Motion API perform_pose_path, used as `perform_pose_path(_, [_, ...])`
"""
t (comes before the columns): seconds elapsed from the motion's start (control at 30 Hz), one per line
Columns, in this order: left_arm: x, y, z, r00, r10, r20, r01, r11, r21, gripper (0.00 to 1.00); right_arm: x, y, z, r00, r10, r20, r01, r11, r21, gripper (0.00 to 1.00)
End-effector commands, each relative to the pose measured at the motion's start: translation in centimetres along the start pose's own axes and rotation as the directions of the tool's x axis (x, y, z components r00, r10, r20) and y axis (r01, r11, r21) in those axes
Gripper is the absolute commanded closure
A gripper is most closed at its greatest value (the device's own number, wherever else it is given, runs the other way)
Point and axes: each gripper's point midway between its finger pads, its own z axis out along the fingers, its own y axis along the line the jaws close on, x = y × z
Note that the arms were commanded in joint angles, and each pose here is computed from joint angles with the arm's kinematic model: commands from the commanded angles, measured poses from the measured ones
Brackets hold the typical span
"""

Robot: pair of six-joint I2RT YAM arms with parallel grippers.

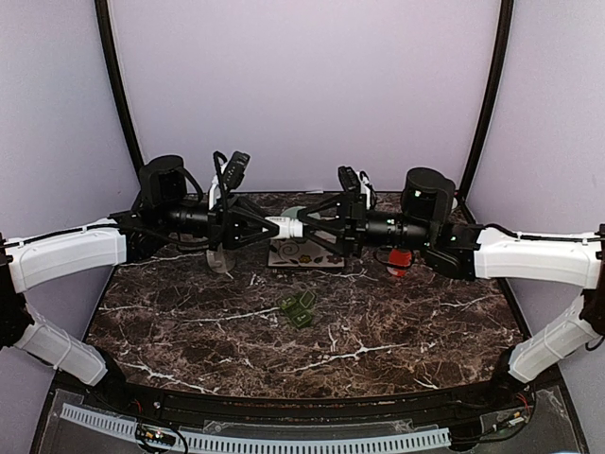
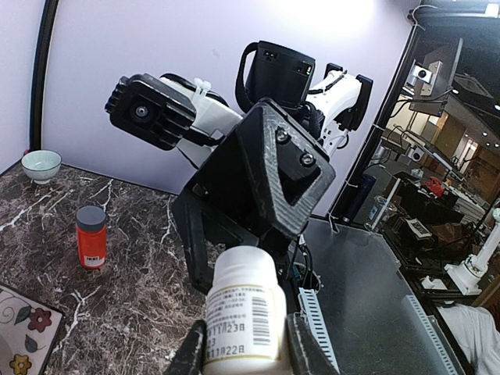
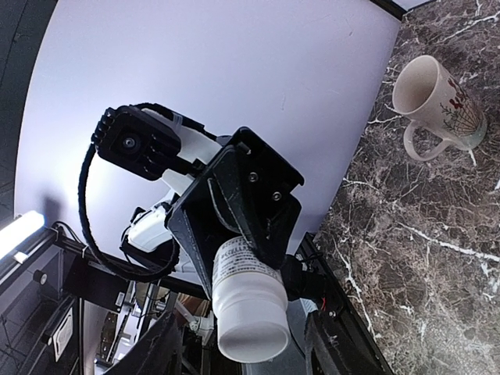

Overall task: Sort the pills into containers
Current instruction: Unscrew the lid of the pill bottle.

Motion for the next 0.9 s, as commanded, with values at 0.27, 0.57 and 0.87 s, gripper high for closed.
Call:
perform_pose_path(0.27, [-0.4, -0.4, 0.1, 1.0, 0.031, 0.003, -0.031, 0.999, 0.014, 1.0, 0.6, 2.0, 1.3, 0.999, -0.043, -0.028, 0.041, 0.998, -0.056, 0.52])
perform_pose_path(0.57, [-0.3, -0.4, 0.1, 1.0, 0.026, 0.001, -0.026, 1.0, 0.014, 1.0, 0.5, 1.6, 1.4, 0.996, -0.088, -0.029, 0.088, 0.996, -0.012, 0.73])
perform_pose_path(0.87, [-0.7, -1.3, -0.1, 1.0, -0.006, 0.0, 0.006, 0.999, 0.046, 1.0, 1.4, 2.0, 1.6, 0.917, -0.384, -0.112, 0.385, 0.923, -0.013, 0.91])
